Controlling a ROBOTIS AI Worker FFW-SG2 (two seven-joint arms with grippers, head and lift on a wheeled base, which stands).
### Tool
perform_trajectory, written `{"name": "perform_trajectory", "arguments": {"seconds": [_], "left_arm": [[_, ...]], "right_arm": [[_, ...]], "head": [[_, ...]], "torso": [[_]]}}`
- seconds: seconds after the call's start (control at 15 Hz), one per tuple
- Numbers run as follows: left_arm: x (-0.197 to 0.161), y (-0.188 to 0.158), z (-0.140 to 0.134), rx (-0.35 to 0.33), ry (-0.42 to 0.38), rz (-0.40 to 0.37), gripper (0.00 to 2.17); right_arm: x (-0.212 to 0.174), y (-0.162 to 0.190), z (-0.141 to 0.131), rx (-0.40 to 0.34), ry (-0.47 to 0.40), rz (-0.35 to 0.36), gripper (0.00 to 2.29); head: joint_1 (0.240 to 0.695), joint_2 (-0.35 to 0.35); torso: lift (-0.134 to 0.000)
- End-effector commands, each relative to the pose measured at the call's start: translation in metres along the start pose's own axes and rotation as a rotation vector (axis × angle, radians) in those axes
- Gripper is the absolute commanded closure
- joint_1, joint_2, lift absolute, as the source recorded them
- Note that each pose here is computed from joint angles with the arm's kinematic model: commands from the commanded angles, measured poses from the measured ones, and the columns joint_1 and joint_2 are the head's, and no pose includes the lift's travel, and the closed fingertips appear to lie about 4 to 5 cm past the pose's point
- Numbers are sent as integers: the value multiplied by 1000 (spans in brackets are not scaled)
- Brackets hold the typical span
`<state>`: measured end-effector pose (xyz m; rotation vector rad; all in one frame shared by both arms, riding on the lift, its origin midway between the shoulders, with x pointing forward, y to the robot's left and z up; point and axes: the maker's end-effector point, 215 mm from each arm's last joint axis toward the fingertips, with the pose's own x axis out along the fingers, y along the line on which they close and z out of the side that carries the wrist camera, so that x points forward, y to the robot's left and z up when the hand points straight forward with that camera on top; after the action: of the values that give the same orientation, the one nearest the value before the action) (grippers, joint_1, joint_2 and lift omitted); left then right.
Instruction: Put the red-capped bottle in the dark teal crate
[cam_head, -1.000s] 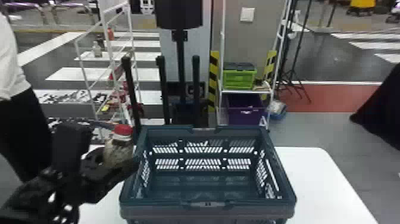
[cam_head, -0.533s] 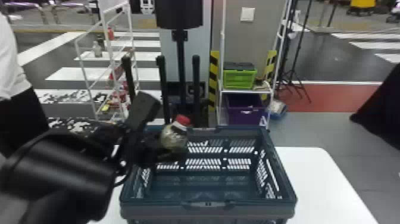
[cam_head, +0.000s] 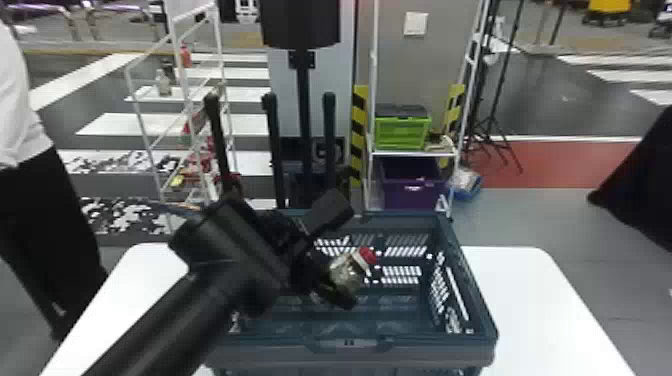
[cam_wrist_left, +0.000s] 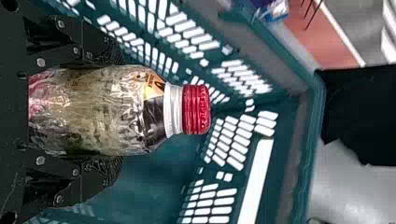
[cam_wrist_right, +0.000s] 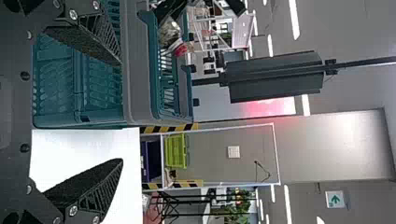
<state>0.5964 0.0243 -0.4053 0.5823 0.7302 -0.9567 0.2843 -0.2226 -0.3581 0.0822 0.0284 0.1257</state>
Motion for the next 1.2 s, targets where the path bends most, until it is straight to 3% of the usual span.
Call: {"name": "perform_trajectory", "arguments": {"seconds": [0.0, 0.2, 0.47, 0.53, 0.67, 0.73, 0.8, 0.93, 1.13], "left_arm": [[39, -19, -11, 84, 56, -67, 2084], [71, -37, -23, 198, 93, -122, 2084], [78, -35, -36, 221, 116, -109, 2071], [78, -32, -38, 220, 118, -101, 1845], [77, -33, -39, 210, 115, -107, 1048], [76, -31, -38, 205, 111, -101, 441], [76, -27, -36, 207, 106, -87, 120], [69, -17, -26, 205, 80, -48, 22], [25, 18, 0, 83, -11, 49, 29]], "right_arm": [[0, 1, 1, 1, -4, 4, 154], [-1, 5, 3, 2, -9, 9, 154], [-4, 7, 3, 3, -12, 10, 154], [-3, 8, 4, 6, -14, 12, 154], [-3, 10, 4, 8, -14, 14, 154], [-3, 10, 4, 9, -14, 13, 154], [-3, 10, 4, 9, -14, 13, 154], [-3, 9, 3, 8, -13, 12, 154], [-3, 8, 1, 9, -10, 9, 154]], "head": [[499, 0], [499, 0], [499, 0], [499, 0], [499, 0], [499, 0], [499, 0], [499, 0], [499, 0]], "torso": [[0], [0], [0], [0], [0], [0], [0], [0], [0]]}}
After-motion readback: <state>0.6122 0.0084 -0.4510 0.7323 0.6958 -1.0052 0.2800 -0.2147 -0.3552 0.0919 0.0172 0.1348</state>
